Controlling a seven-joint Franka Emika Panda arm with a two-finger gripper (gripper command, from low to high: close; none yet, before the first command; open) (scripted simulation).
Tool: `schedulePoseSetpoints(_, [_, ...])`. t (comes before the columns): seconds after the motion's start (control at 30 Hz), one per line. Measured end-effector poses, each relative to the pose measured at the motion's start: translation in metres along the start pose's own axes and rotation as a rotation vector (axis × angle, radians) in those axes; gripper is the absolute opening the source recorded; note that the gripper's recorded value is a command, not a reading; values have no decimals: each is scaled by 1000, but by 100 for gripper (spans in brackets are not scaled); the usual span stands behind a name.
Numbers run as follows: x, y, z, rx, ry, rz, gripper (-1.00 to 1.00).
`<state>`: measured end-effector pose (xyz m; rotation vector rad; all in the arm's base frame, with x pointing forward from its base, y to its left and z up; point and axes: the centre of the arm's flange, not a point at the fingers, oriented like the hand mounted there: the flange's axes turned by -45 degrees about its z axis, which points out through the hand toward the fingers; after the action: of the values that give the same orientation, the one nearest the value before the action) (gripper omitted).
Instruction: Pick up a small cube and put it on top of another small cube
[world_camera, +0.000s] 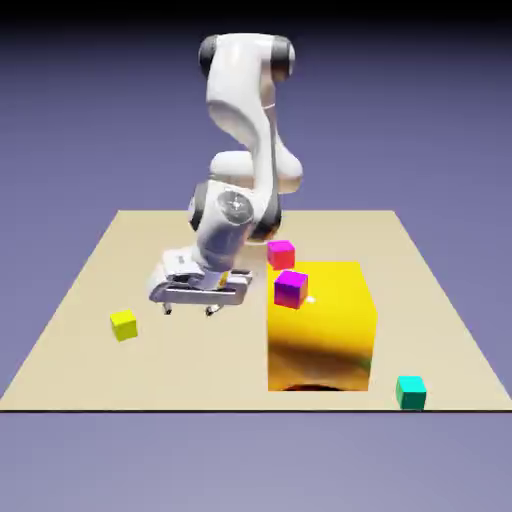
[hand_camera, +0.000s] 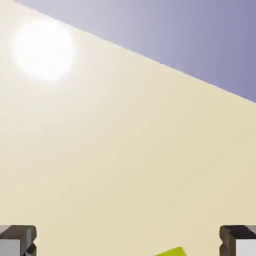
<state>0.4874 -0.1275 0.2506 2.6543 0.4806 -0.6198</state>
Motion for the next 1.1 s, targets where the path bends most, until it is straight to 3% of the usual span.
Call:
schedulePoseSetpoints(0.33, [8, 50, 123, -46, -554, -138, 0])
schedulePoseSetpoints(0.5, [7, 37, 194, 21, -782, -259, 0])
schedulePoseSetpoints(0.67, [-39, 35, 280, 90, -863, -287, 0])
schedulePoseSetpoints(0.7, [-41, 34, 282, 91, -863, -287, -100])
schedulePoseSetpoints(0.77, [-41, 34, 282, 92, -863, -287, -100])
schedulePoseSetpoints(0.83, [-14, 38, 236, 92, -863, -286, -100])
schedulePoseSetpoints(1.1, [50, 27, 50, 73, -545, -30, -100])
